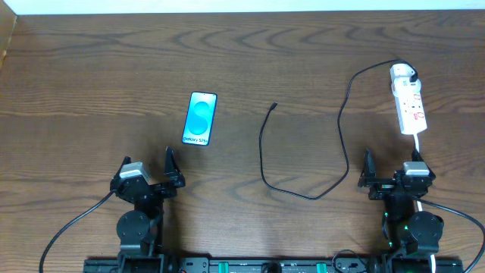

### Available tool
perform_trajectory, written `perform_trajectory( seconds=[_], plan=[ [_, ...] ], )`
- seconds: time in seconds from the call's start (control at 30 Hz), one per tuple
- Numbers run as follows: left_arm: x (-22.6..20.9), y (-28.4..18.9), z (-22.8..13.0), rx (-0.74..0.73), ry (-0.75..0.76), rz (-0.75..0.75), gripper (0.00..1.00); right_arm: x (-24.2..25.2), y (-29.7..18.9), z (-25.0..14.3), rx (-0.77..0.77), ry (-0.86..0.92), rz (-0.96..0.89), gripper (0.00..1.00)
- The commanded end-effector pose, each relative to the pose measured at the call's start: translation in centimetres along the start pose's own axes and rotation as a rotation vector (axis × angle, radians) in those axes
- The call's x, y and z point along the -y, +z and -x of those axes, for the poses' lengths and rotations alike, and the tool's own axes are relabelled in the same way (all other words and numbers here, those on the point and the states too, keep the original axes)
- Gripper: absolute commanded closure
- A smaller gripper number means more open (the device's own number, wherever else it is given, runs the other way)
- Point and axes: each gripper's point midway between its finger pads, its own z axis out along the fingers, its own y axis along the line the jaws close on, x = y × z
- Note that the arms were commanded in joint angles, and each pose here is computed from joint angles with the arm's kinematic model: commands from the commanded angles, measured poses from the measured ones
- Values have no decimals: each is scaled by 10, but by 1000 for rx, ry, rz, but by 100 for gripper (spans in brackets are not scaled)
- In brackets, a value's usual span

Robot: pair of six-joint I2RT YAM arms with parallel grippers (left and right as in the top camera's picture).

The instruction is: Plug charger to phone and switch on socket

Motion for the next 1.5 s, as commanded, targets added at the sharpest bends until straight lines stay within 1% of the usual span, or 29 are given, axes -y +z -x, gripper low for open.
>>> perform_trajectory(
  seconds=[0.0, 1.47],
  plan=[
    [-10, 1, -16, -54, 208, 45, 1, -1, 0, 0, 0, -8, 1, 1],
    [-12, 1, -15, -51, 208, 53, 1, -1, 0, 0, 0, -8, 1, 1]
  ],
)
